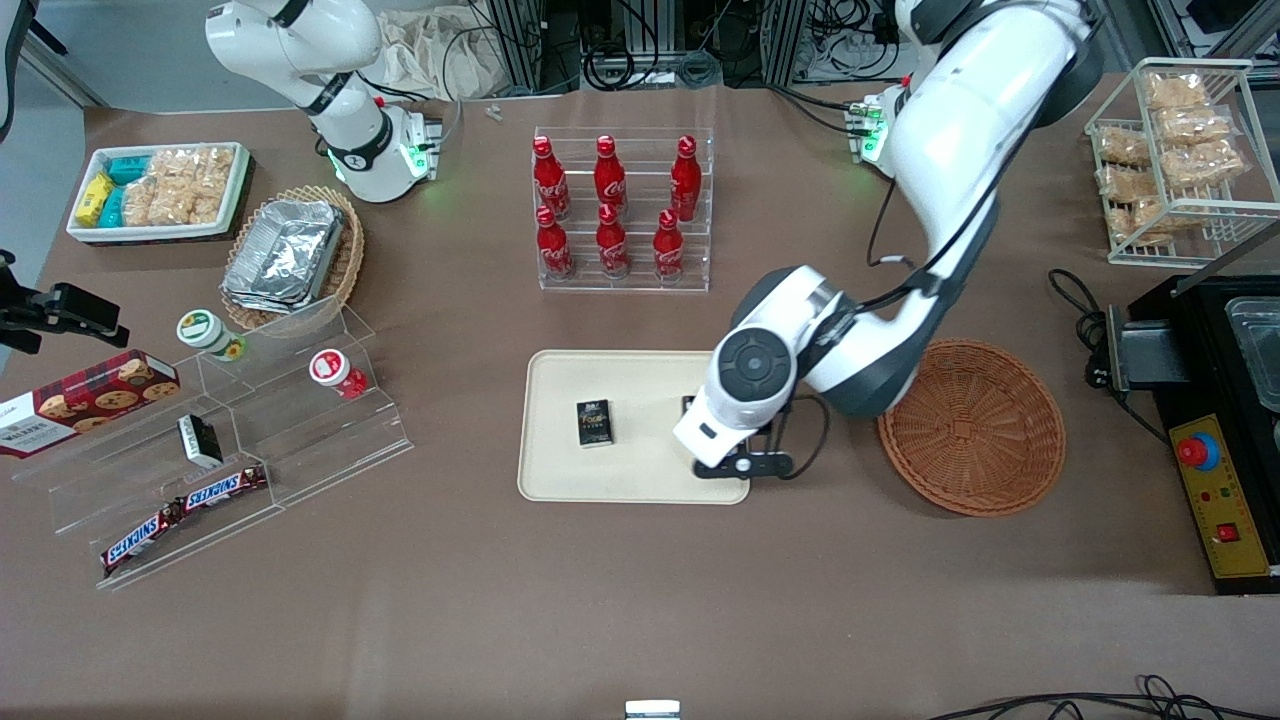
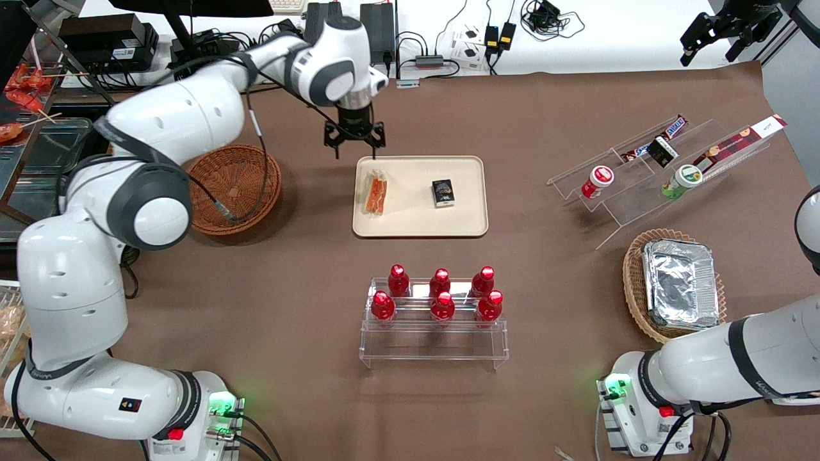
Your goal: Place sandwich from basket to tray
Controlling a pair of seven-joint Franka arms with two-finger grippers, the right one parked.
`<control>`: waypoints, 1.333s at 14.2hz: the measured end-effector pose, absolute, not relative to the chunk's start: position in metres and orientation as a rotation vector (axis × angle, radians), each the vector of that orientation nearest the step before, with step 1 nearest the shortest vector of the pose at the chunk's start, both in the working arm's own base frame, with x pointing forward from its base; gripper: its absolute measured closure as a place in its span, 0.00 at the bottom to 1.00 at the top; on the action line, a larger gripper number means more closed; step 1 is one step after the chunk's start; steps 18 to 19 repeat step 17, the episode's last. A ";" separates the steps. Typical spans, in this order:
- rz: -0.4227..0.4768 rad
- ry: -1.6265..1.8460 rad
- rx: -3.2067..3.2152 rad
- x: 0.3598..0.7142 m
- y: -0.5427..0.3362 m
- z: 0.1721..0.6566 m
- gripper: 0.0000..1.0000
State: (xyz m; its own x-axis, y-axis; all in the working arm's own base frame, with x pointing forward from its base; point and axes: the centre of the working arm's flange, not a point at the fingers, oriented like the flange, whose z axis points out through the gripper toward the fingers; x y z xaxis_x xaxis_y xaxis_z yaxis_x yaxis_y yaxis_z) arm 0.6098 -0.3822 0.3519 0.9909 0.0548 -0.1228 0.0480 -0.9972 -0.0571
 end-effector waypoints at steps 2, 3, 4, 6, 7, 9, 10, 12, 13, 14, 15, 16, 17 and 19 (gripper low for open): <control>0.154 -0.116 -3.047 0.607 -0.352 0.399 0.00; 0.132 -0.141 -3.028 0.601 -0.335 0.419 0.00; 0.111 -0.165 -3.009 0.594 -0.316 0.435 0.00; 0.075 -0.198 -2.977 0.580 -0.279 0.463 0.00; 0.061 -0.206 -2.972 0.576 -0.257 0.480 0.00; 0.069 -0.211 -2.981 0.577 -0.200 0.517 0.00; 0.078 -0.212 -2.991 0.580 -0.166 0.531 0.00; 0.095 -0.227 -3.011 0.586 -0.100 0.548 0.00; 0.106 -0.241 -3.024 0.588 -0.076 0.551 0.00; 0.109 -0.256 -3.036 0.590 -0.060 0.556 0.00; 0.111 -0.269 -3.042 0.591 -0.053 0.561 0.00; 0.115 -0.274 -3.042 0.591 -0.051 0.566 0.00; 0.109 -0.271 -3.044 0.591 -0.053 0.572 0.00; 0.109 -0.271 -3.044 0.591 -0.053 0.572 0.00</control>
